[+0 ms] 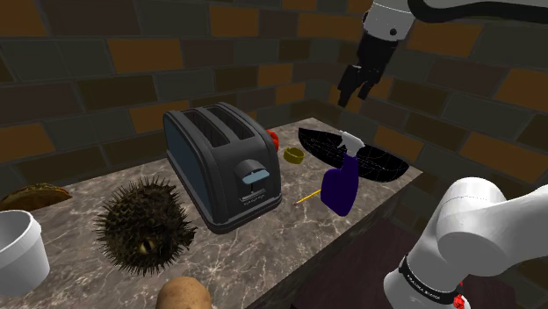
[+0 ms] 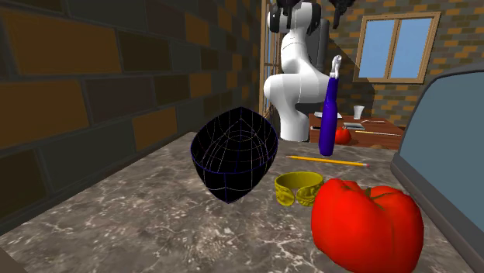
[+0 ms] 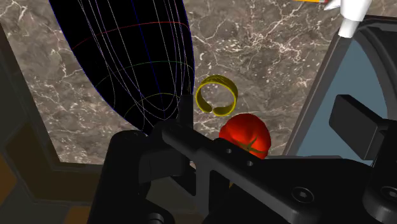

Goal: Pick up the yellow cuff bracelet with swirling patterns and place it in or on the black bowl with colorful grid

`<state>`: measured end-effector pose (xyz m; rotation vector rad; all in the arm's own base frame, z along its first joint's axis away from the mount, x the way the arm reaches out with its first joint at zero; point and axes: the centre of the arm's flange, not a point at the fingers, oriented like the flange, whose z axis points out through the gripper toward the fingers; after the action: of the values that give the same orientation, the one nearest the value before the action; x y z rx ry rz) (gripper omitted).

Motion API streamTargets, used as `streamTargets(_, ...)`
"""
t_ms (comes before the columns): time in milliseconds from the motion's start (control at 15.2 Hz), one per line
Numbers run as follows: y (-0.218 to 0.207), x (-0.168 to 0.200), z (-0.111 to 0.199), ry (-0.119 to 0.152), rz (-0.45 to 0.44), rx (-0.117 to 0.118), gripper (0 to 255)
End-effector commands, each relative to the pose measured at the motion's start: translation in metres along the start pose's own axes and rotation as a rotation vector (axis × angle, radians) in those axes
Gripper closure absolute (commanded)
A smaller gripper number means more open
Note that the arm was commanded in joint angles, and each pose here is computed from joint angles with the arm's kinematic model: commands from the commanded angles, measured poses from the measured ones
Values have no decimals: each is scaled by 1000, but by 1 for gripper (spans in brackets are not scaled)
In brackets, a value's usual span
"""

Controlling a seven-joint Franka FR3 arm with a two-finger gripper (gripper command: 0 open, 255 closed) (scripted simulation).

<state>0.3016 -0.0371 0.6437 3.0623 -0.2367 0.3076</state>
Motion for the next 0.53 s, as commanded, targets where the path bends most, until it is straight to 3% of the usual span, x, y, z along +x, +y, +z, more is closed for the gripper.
streamTargets(0, 0, 0, 0, 0, 0, 0, 0)
streamTargets(462, 9, 44, 83, -20, -75, 61, 0)
